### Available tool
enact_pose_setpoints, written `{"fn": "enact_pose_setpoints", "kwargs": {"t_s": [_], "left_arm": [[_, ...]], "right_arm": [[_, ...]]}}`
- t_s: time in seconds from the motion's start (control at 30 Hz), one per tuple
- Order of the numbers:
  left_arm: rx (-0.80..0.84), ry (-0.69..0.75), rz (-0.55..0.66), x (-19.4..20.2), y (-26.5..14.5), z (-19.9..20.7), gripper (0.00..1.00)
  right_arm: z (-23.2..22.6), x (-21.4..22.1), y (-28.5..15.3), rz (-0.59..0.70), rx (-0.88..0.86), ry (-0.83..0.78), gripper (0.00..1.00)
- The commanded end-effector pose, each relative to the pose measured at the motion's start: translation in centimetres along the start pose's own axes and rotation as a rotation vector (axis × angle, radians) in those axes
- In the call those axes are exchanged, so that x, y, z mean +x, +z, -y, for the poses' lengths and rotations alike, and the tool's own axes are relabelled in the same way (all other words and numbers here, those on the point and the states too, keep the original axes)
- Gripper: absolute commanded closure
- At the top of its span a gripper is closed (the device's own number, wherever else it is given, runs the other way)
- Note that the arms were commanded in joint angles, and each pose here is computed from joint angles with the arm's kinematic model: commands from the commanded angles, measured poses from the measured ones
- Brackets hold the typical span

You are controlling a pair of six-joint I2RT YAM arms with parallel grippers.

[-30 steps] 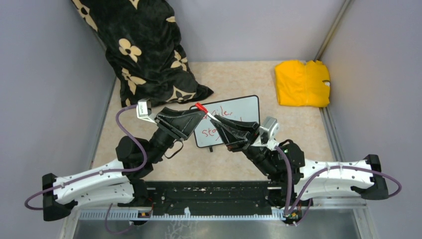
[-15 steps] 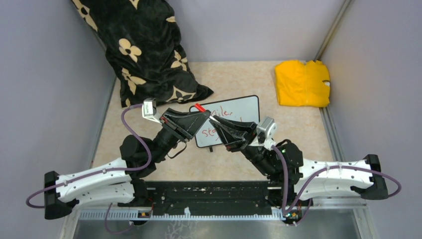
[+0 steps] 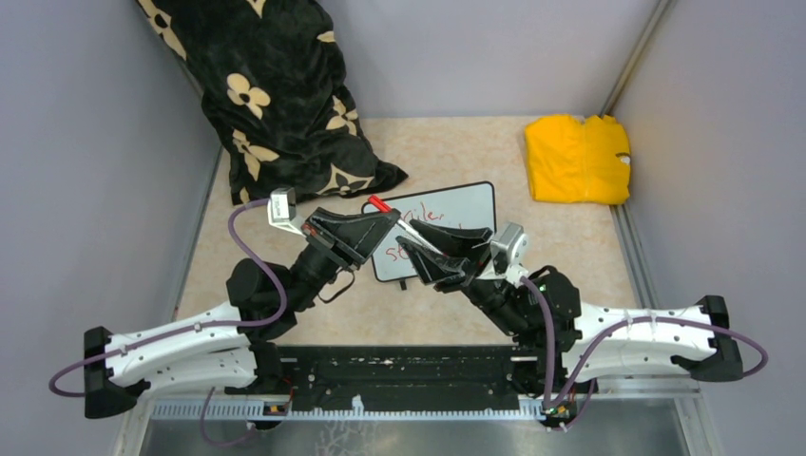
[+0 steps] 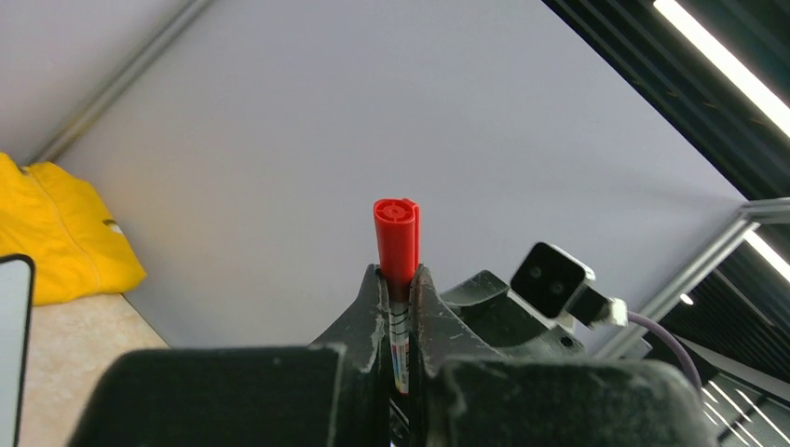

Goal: Write a sentence on the whiteboard
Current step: Place the whiteboard marker at the center of the board.

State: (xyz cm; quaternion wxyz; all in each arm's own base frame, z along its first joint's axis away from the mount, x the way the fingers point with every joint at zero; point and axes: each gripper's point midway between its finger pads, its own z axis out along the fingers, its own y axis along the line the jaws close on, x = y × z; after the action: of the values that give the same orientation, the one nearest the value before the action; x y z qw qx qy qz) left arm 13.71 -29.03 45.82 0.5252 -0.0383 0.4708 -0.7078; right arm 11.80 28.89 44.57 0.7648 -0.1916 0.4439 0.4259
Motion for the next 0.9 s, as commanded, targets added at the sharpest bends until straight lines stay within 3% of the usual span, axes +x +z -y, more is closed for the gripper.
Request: {"fn": "enact_pose_setpoints", "kwargs": {"t_s": [0.0, 0.07, 0.1, 0.13, 0.3, 0.73, 0.87], "left_arm": [[-0.053, 0.07, 0.028, -0.6, -0.1, -1.3, 1.0], [-0.066, 0.079, 0.034, -0.8, -0.2, -1.5, 1.0], [-0.075, 0.085, 0.034, -0.8, -0.2, -1.7, 1.0], [-0.083, 0.094, 0.035, -1.0, -0.3, -1.8, 1.0], [-0.173, 0.183, 0.033, -2.2, -1.7, -3.1, 1.0], [-0.697, 0.604, -0.138, -8.2, -10.7, -8.9, 1.0], [-0.855, 0.77, -0.288, -7.9, -12.0, -11.1, 1.0]], "right_arm": [[-0.2, -1.5, -0.1, 0.018, -0.023, 0.04, 0.57], [-0.4, -1.3, -0.1, 0.0, -0.033, 0.039, 0.48], [-0.4, -1.2, -0.2, -0.01, -0.039, 0.038, 0.3], [-0.5, -1.0, -0.3, -0.02, -0.044, 0.035, 0.24], [-0.4, -0.1, -1.2, -0.096, -0.06, 0.017, 0.06], [3.5, 2.1, -5.9, -0.25, 0.041, -0.038, 0.02], [4.7, 3.1, -6.4, -0.28, 0.099, -0.067, 0.02]]}}
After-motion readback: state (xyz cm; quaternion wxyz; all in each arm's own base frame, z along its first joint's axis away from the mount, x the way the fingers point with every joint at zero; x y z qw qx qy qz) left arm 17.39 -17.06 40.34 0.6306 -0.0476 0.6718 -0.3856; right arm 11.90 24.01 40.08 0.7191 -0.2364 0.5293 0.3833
